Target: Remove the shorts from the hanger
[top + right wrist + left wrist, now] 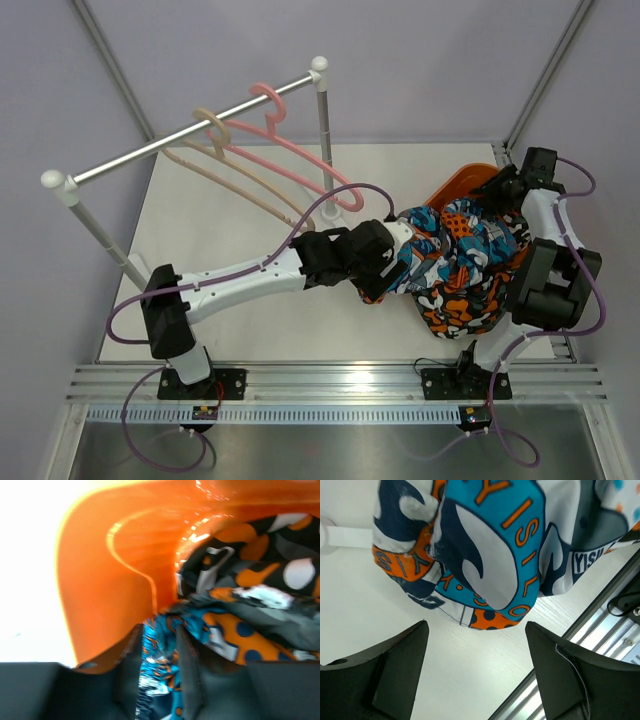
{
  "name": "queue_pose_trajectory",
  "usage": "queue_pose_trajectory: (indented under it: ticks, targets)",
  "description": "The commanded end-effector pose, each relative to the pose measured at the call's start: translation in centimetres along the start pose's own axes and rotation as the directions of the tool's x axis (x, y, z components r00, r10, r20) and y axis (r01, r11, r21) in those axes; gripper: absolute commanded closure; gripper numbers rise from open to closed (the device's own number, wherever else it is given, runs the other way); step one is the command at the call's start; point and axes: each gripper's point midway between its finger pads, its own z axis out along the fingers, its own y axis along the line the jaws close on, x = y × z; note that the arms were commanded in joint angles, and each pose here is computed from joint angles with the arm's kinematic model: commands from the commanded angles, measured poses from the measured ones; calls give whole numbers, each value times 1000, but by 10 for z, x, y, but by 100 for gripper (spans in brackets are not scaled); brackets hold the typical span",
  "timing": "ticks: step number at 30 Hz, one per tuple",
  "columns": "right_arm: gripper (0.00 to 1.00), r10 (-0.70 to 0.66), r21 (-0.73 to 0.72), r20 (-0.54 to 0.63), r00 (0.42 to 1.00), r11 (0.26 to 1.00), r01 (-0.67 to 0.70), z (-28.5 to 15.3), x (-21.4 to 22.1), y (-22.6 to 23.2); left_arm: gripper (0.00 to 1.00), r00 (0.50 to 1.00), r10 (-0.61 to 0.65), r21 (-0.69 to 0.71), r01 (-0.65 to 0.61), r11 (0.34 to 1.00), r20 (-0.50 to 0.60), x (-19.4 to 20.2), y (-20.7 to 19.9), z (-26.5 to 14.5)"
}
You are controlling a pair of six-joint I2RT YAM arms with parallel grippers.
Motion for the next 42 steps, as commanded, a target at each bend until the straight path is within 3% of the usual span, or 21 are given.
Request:
queue_pose_trajectory:
  ticks: [1, 6, 12, 19, 22, 26, 27, 29, 35, 42]
  targets:
    - [53, -17, -94, 69, 997, 995, 23, -27, -22, 34, 17, 990, -53, 95, 41, 995, 129, -29, -17, -17]
    - [34, -71, -112, 151, 986, 990, 88, -69, -33, 52, 17, 994, -40, 160, 24, 987, 98, -26, -34, -2]
    - [30, -115, -160, 269, 956, 974, 163, -132, -43, 79, 17, 996, -39, 238, 17, 971, 86, -30, -54, 21]
    - [26, -144, -187, 373, 917, 956, 226, -198, -38, 94, 21, 997, -39, 226, 22, 974, 69, -33, -58, 41]
    - [26, -143, -220, 398, 906, 944, 246, -219, -30, 100, 32, 997, -40, 219, 25, 975, 63, -33, -58, 47]
    - [26, -152, -248, 422, 894, 929, 275, -241, -21, 104, 69, 993, -51, 187, 31, 982, 103, -44, -51, 37]
    - [26, -155, -245, 420, 894, 929, 276, -243, -19, 103, 85, 992, -48, 184, 26, 983, 117, -49, -50, 32]
    - [26, -161, -245, 425, 891, 927, 285, -247, -13, 100, 98, 986, -45, 167, 19, 986, 158, -64, -45, 15]
    - [28, -119, -150, 497, 860, 964, 220, -250, -14, 69, 100, 949, -17, 181, -42, 983, 315, -113, -43, -48]
    - [28, -59, -122, 523, 850, 982, 143, -256, -1, 44, 100, 842, -14, 286, -168, 943, 539, -174, -68, -101]
